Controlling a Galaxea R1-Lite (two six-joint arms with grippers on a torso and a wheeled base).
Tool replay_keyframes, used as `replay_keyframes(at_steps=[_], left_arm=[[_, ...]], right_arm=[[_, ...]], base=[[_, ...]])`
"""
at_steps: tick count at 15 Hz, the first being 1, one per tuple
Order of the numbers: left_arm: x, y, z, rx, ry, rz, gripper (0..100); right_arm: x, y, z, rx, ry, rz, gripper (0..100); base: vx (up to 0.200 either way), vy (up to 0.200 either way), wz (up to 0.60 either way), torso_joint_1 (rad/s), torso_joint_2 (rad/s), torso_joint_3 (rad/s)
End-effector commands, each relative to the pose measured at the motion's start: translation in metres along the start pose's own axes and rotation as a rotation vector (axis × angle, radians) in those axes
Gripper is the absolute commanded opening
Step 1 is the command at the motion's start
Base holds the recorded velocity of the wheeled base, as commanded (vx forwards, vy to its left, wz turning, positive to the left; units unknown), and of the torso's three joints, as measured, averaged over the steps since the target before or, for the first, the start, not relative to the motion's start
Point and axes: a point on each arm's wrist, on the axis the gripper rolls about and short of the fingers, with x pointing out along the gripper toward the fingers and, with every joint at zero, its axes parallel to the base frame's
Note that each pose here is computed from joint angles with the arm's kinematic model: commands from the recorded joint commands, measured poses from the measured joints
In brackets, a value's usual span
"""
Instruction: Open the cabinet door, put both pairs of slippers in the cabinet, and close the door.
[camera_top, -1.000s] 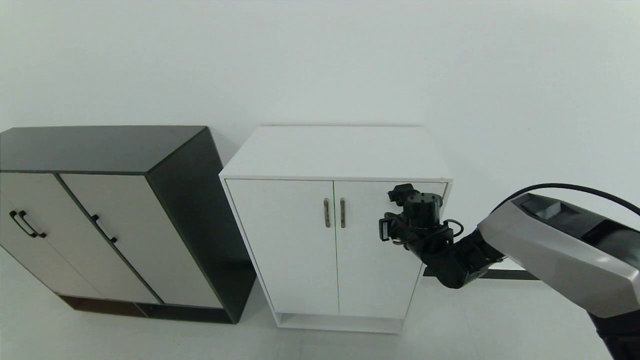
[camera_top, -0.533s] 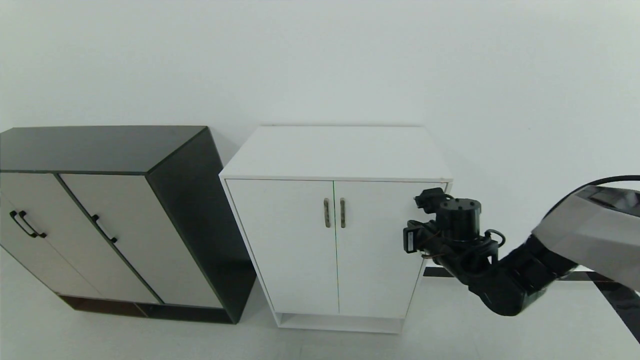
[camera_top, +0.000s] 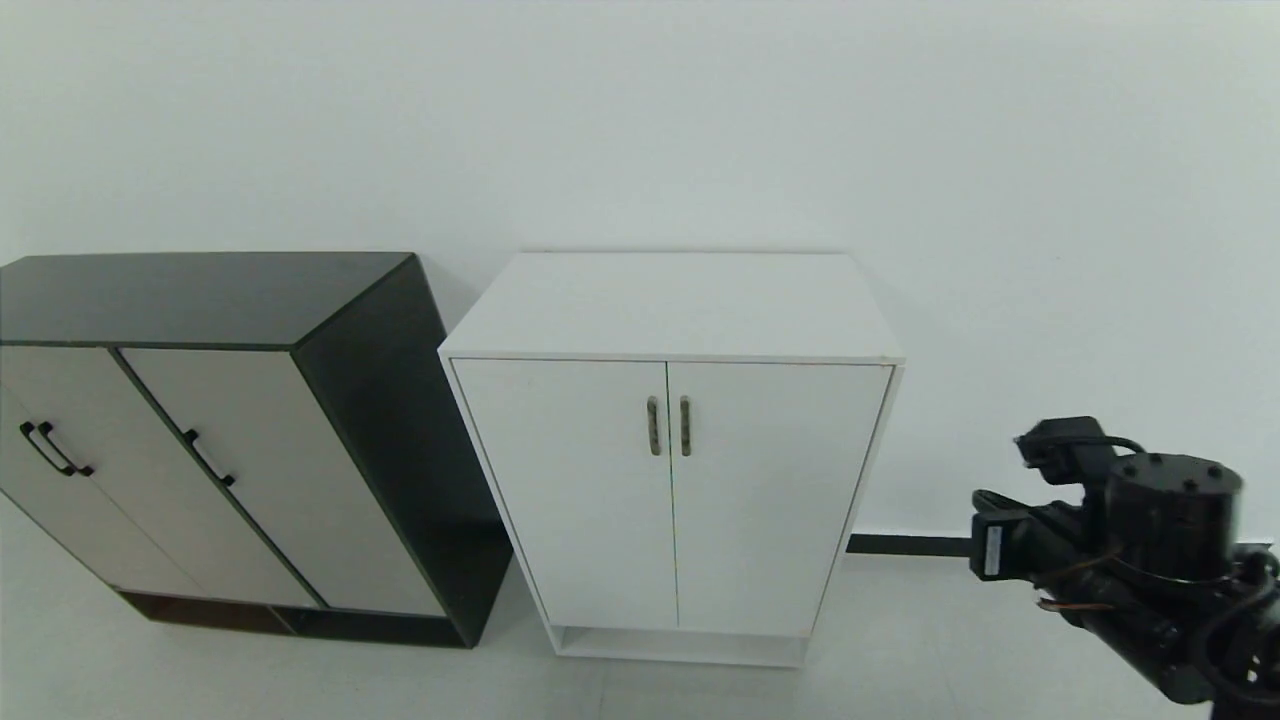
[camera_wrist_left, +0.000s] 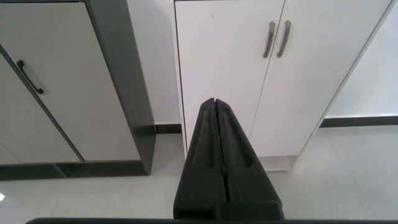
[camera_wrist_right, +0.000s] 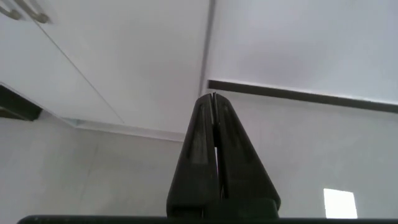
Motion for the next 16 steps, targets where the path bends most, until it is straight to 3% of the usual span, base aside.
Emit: replay_keyframes(at_steps=[1, 8, 10, 16], left_arm=[[0.0, 0.0, 0.0, 0.001, 0.0, 0.0, 0], [0.0, 0.0, 0.0, -0.001, 0.0, 0.002, 0], [0.0, 0.0, 0.0, -0.001, 0.0, 0.002, 0], [0.0, 0.0, 0.0, -0.002, 0.0, 0.002, 0]], right_arm=[[-0.053, -0.03, 0.001, 0.028, -0.061, -0.04, 0], [-0.151, -0.072, -0.032, 0.04, -0.061, -0.073, 0], [-0.18, -0.083, -0.046, 0.047, -0.096, -0.058, 0], [-0.22, -0.091, -0.096, 0.058, -0.099, 0.165, 0]], base=[[0.0, 0.0, 0.0, 0.0, 0.0, 0.0], [0.0, 0.0, 0.0, 0.0, 0.0, 0.0], [0.0, 0.0, 0.0, 0.0, 0.0, 0.0], [0.0, 0.0, 0.0, 0.0, 0.0, 0.0]])
